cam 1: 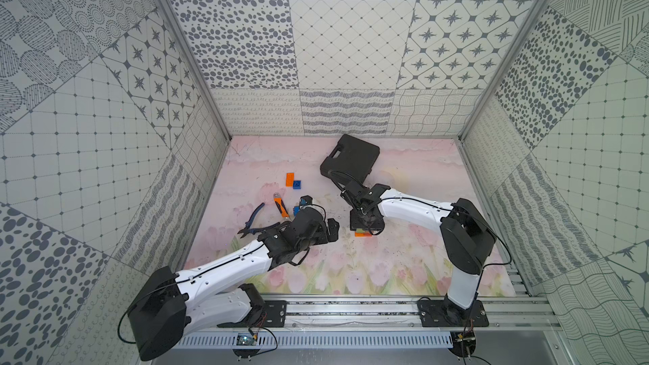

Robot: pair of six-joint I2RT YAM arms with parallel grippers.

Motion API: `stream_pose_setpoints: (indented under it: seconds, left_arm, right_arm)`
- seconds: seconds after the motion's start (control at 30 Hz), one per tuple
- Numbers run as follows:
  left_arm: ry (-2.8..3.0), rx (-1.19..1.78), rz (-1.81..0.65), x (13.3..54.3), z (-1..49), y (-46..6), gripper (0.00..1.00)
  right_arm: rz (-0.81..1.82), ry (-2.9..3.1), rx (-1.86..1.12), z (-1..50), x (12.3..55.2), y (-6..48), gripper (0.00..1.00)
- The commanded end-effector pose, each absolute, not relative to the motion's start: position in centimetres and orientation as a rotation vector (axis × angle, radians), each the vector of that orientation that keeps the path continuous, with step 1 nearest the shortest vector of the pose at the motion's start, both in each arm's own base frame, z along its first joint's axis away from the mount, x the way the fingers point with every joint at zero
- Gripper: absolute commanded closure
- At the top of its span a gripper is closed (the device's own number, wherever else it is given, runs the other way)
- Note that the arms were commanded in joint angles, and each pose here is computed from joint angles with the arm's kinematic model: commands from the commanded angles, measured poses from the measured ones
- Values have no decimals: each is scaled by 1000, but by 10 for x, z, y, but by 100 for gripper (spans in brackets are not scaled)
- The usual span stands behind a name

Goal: Assemble the number 5 with lego
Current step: Assemble the lego brick with the lego brick.

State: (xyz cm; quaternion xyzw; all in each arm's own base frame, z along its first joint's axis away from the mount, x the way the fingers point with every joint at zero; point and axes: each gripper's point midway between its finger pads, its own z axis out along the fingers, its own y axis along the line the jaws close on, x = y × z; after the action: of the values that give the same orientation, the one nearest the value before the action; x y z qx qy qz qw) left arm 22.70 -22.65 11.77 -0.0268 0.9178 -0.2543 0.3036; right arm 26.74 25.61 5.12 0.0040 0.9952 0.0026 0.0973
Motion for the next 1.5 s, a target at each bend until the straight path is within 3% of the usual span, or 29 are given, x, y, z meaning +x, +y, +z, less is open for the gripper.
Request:
stream_pose_setpoints:
  seconds: [0.0, 0.3, 0.57, 1.13, 1.47]
  left_arm:
    - [2415, -83, -691, 232, 121, -228, 0]
    - [2420, -82, -691, 233, 119, -230, 0]
    - [2421, -82, -687, 232, 119, -229, 0]
    - [2430, -75, -691, 232, 118, -231, 0]
    - [2434, -66, -690, 233, 119, -233, 0]
  right_arm:
    - [-64, 3007, 49, 19, 258, 244, 34]
    - [50, 3074, -60, 9, 252, 260, 35]
    - [-82, 3061, -100, 12, 255, 247, 35]
    - [74, 3042, -20, 16, 257, 256, 36]
    - [-14, 3031, -73, 21, 257, 247, 36]
